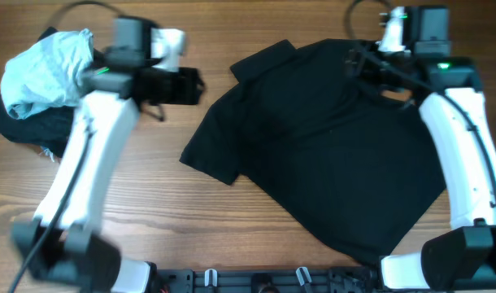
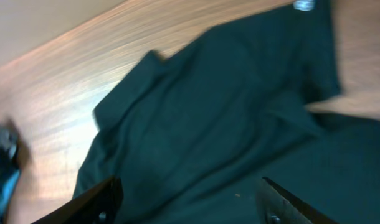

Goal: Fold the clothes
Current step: 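Lift the black T-shirt with both grippers and spread it across the table center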

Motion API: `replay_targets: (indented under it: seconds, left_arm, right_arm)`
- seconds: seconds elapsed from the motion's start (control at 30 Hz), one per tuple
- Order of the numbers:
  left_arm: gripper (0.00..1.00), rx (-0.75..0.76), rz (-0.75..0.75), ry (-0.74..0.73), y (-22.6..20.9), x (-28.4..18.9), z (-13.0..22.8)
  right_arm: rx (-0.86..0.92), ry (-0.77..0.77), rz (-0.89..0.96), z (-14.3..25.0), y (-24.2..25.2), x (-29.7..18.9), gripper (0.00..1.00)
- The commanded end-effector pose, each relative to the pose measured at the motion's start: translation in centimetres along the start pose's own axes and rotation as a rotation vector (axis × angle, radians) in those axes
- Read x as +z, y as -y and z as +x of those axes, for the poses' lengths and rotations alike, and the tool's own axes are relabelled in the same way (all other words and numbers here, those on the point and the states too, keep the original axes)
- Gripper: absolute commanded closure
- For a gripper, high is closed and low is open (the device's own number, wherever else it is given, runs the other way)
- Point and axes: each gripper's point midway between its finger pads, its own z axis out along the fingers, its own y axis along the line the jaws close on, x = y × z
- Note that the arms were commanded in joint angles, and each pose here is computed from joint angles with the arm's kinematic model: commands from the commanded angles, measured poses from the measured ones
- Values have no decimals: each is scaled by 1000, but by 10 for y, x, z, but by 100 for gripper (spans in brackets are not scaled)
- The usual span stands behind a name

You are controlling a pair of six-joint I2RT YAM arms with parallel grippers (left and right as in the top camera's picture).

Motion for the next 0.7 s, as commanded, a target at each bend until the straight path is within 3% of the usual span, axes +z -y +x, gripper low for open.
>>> replay_targets:
  seconds: [0.0, 0.07, 0.2, 0.37, 0.43, 0.53, 0.57, 0.6, 0.67]
  left_arm:
    - [23, 103, -26, -110, 1, 74, 10]
    - [22, 117, -26, -144, -4, 111, 15]
    - [23, 102, -50, -207, -20, 155, 31]
    - [26, 89, -63, -271, -30, 177, 49]
    - [44, 86, -64, -287, -31, 181, 54]
    - [85, 73, -85, -341, -35, 180, 67]
    - [93, 42, -150, -366, -47, 176, 73]
    - [96, -38, -309, -393, -73, 168, 81]
    - [96, -198, -644, -413, -129, 134, 96]
  right_arm:
    - [105, -6, 20, -5, 28, 0, 26]
    - [135, 12, 64, -10, 47, -2, 21]
    - [200, 27, 288, -8, 105, -15, 21]
    - [279, 35, 327, -9, 130, -23, 21]
    - [282, 36, 329, -9, 132, -22, 21]
    - [284, 27, 332, -8, 133, -19, 21]
    - [285, 21, 333, -7, 134, -18, 21]
    - [287, 16, 334, -6, 135, -17, 21]
    - [282, -20, 340, 1, 137, -10, 20]
